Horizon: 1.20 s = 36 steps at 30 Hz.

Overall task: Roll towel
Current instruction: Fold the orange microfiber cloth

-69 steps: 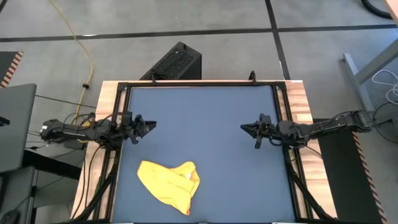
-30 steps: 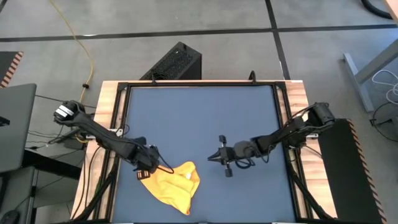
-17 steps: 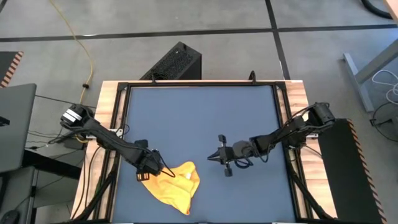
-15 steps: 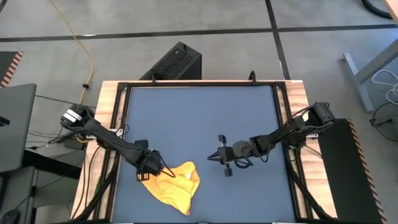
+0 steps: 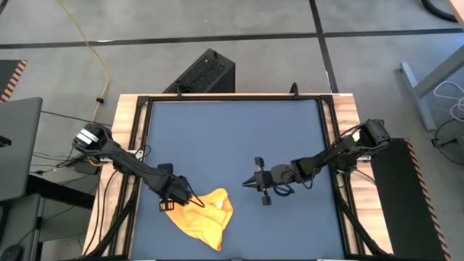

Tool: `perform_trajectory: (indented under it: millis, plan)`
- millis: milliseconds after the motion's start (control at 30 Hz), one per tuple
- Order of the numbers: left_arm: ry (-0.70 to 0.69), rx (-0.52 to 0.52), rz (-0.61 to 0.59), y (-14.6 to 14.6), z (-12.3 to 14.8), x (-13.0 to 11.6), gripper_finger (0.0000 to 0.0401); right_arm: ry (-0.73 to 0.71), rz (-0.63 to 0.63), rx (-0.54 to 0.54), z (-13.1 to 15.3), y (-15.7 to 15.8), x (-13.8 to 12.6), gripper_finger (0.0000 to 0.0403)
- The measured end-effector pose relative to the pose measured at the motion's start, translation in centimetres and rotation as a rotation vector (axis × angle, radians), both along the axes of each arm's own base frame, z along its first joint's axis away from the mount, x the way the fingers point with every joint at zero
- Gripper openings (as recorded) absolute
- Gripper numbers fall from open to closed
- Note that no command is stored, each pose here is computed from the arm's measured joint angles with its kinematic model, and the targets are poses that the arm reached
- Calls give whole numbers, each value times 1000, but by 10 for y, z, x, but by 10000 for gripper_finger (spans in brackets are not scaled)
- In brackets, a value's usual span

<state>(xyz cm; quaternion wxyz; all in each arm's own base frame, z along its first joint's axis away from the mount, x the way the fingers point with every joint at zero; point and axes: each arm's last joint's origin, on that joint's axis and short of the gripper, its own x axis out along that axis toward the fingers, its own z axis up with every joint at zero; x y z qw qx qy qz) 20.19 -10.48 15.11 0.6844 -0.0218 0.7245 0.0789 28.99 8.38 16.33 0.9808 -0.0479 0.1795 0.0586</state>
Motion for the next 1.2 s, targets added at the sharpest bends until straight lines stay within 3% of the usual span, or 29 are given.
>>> perform_trajectory:
  millis: [100,300,600,733,833,967,1200]
  plan:
    - [-24,-12,4,1,5,-1,9,1,0,0,0,0,0,49]
    - [-170,-68,17,1,39,0,1,2,7,0,3,1,-2,49]
    - [-659,-198,-58,5,118,-3,0,-143,44,57,42,9,-16,49]
    - [-803,-188,-76,11,137,-11,0,-194,2,207,44,8,-11,52]
    - [-835,-166,-66,14,142,-15,0,-145,-46,314,31,4,-4,64]
    - [-831,-160,-71,14,141,-14,0,-68,-67,350,12,7,12,102]
    - [-779,-168,-95,10,133,-8,0,98,151,366,-8,36,54,202]
